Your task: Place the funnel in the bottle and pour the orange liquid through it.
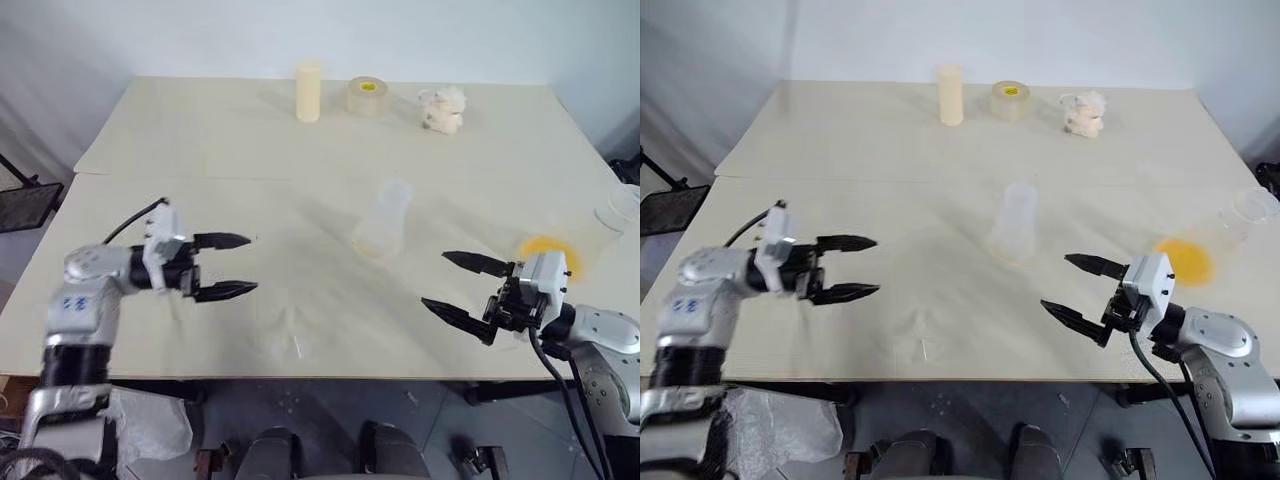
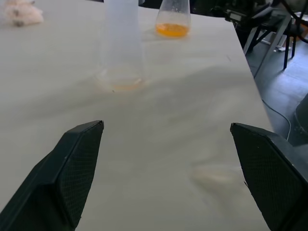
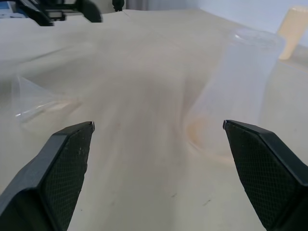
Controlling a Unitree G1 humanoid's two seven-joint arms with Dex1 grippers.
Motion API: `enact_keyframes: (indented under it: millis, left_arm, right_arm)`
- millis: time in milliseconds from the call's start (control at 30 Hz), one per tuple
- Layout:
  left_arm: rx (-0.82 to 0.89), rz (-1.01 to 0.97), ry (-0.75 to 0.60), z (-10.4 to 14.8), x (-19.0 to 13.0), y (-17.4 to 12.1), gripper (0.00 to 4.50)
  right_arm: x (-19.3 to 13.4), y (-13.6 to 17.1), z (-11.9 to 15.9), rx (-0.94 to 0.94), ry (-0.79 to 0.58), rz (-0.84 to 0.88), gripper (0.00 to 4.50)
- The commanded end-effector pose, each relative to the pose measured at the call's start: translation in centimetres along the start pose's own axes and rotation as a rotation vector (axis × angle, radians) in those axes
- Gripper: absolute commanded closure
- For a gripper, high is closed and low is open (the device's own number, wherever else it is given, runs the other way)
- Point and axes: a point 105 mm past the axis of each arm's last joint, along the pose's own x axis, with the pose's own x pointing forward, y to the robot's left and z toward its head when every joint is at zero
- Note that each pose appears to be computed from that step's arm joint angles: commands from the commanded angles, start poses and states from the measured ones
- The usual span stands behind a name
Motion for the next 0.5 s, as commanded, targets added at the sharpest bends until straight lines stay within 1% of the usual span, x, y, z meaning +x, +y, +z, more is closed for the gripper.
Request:
enact_keyframes:
  millis: [33, 133, 200, 367, 500]
  left_arm:
    - [-0.001, 0.004, 0.029, -0.2, -1.8, -1.8, 0.02]
    - [-0.021, -0.006, 0.071, -1.1, -2.3, -3.2, 0.02]
    - [-0.012, -0.003, 0.082, -1.2, -2.0, -3.5, 0.02]
    - [0.012, -0.017, 0.076, -0.5, -0.1, -3.6, 0.02]
    - [0.026, -0.069, 0.123, -0.8, 1.4, -4.6, 0.02]
  right_arm:
    - [-0.2, -0.2, 0.6, -0.014, -0.003, 0.021, 0.00]
    - [0.0, -0.3, 0.6, -0.010, -0.004, 0.035, 0.00]
    - [0.3, -0.4, 0.6, -0.006, -0.007, 0.045, 0.00]
    - [0.6, -0.5, 0.6, -0.005, -0.010, 0.058, 0.00]
    - [0.5, -0.4, 0.7, -0.005, -0.009, 0.056, 0.00]
